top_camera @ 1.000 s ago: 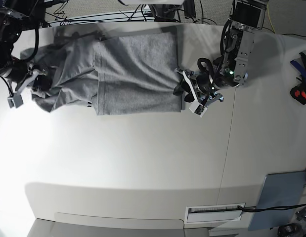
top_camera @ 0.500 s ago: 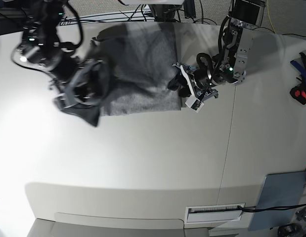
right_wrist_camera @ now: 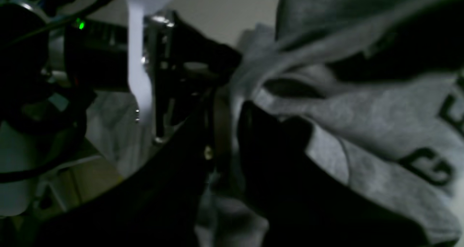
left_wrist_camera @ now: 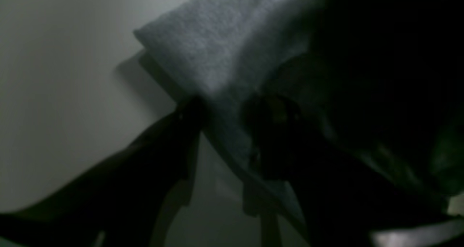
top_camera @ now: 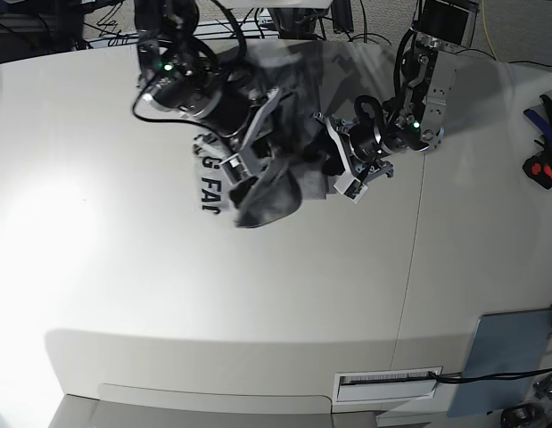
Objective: Fold the T-shirt properly
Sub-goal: 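Lift the bundle with the right gripper and fold it over toward the left gripper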
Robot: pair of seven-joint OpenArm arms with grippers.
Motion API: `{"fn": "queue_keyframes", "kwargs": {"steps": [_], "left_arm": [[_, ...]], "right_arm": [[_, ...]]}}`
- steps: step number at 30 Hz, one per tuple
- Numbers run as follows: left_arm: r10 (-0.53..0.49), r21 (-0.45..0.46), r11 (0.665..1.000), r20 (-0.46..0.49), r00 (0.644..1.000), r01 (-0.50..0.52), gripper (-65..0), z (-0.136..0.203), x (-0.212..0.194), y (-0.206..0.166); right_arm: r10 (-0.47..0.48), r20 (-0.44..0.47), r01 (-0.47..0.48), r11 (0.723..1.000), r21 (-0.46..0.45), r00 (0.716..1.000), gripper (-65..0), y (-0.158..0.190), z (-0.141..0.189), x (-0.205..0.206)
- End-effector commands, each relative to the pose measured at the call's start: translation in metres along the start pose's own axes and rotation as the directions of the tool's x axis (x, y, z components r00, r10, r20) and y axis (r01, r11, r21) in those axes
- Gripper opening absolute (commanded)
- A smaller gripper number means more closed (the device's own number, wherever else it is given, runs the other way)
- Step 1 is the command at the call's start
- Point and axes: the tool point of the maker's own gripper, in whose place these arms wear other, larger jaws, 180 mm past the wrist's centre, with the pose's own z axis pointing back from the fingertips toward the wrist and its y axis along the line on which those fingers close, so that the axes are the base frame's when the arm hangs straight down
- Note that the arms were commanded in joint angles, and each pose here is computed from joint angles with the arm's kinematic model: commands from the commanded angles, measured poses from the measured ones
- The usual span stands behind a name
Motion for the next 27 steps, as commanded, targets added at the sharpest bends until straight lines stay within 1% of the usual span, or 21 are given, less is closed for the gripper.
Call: {"fn": "queue_keyframes", "kwargs": {"steps": [1, 5, 9, 12, 13, 14, 16, 20, 23, 25, 27], "left_arm": [[-0.012, 0.008, 1.0, 0.005, 1.0, 0.012, -39.5, 0.002, 0.005, 0.002], [-0.012, 0.008, 1.0, 0.005, 1.0, 0.012, -39.5, 0.002, 0.005, 0.002], [-0.012, 0.008, 1.0, 0.004, 1.0, 0.012, -39.5, 0.002, 0.005, 0.002], [-0.028, 0.023, 0.999, -0.008, 1.0, 0.029, -39.5, 0.002, 0.003, 0.005], [-0.025, 0.031, 0.999, -0.01, 1.0, 0.025, -39.5, 0.002, 0.002, 0.006], [-0.015, 0.042, 0.999, -0.01, 1.0, 0.015, -39.5, 0.002, 0.002, 0.008], [-0.008, 0.052, 0.999, -0.007, 1.0, 0.009, -39.5, 0.002, 0.003, 0.01], [-0.03, 0.071, 0.997, -0.012, 0.999, 0.03, -39.5, 0.003, 0.003, 0.015], [-0.017, 0.108, 0.994, -0.011, 1.0, 0.018, -39.5, 0.008, 0.003, 0.026], [0.001, 0.127, 0.992, 0.005, 1.0, -0.002, -39.5, 0.013, 0.005, 0.035], [0.033, 0.131, 0.991, 0.039, 0.999, -0.038, -39.5, 0.019, 0.011, 0.043]], "right_arm": [[0.003, 0.06, -0.005, 0.999, 0.04, 0.998, -65.0, 0.011, -0.002, 0.013], [0.03, 0.026, -0.032, 0.992, 0.12, 0.999, -65.0, 0.035, -0.019, 0.006], [0.067, 0.028, -0.071, 0.981, 0.178, 0.997, -64.3, 0.055, -0.029, 0.009], [0.082, 0.034, -0.087, 0.977, 0.196, 0.996, -49.7, 0.063, -0.03, 0.011], [0.081, 0.036, -0.086, 0.975, 0.203, 0.996, -46.2, 0.064, -0.03, 0.012], [0.071, 0.038, -0.078, 0.973, 0.219, 0.997, -44.6, 0.067, -0.029, 0.013], [0.04, 0.032, -0.047, 0.961, 0.272, 0.999, -44.5, 0.077, -0.027, 0.012], [0.012, 0.006, -0.013, 0.915, 0.403, 1.0, -44.5, 0.1, -0.018, 0.009], [0.0, 0.001, 0.0, 0.886, 0.463, 1.0, -44.5, 0.111, -0.012, 0.01], [0.03, 0.014, -0.033, 0.886, 0.462, 0.999, -44.5, 0.113, -0.006, 0.014], [0.068, 0.05, -0.083, 0.906, 0.415, 0.996, -44.5, 0.106, -0.001, 0.022]]}}
